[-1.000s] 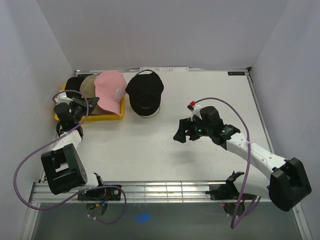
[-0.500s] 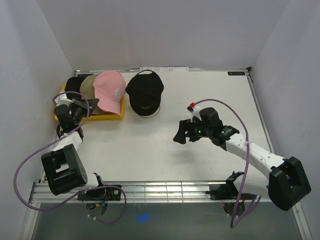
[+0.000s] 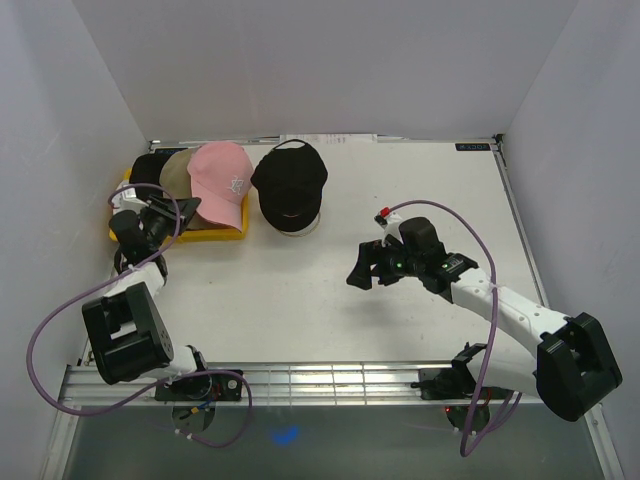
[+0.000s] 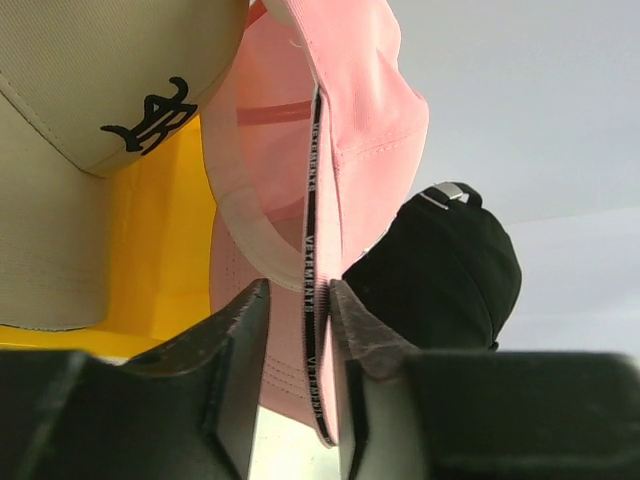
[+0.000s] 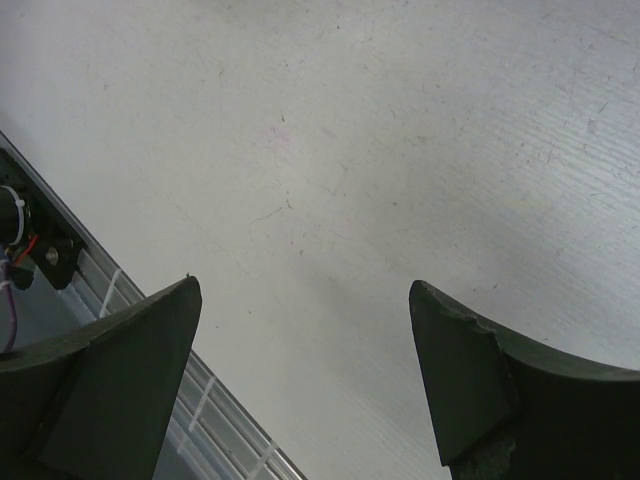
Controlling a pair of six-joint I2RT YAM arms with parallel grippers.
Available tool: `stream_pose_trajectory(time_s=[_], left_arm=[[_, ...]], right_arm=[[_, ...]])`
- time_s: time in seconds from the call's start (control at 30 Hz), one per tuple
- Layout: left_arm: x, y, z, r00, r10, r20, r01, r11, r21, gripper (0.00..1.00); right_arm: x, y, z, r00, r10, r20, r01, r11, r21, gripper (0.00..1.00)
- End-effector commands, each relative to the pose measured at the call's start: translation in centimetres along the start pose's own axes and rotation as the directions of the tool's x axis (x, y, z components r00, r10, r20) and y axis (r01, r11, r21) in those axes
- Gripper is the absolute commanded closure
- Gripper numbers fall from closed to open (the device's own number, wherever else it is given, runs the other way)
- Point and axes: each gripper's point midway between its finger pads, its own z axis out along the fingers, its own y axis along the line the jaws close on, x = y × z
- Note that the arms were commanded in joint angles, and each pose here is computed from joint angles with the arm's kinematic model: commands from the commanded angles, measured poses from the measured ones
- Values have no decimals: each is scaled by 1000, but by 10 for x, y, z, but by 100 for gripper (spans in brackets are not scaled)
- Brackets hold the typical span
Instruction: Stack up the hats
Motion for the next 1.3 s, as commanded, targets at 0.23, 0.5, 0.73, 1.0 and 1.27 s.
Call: stream_pose_trajectory(time_s=[0.23, 0.5, 0.73, 1.0, 1.27], left_arm=[[27, 11, -4, 994, -43, -95, 44, 999, 5, 50], [29, 13, -1, 992, -60, -111, 62, 998, 14, 51], [27, 11, 2, 990, -93, -106, 97, 995, 35, 59], [21, -3, 5, 982, -158, -103, 168, 981, 93, 100], [-5, -40, 9, 965, -252, -78, 264, 936, 232, 100]], right_arm=[[-1, 2, 2, 1000, -1, 20, 1, 1000, -22, 10], [2, 0, 4, 1000, 5, 12, -5, 1000, -22, 10], [5, -1, 4, 1000, 2, 6, -2, 1000, -16, 10], [6, -2, 5, 1000, 6, 1, -6, 1000, -13, 10], [4, -2, 4, 1000, 0, -1, 0, 1000, -9, 10]])
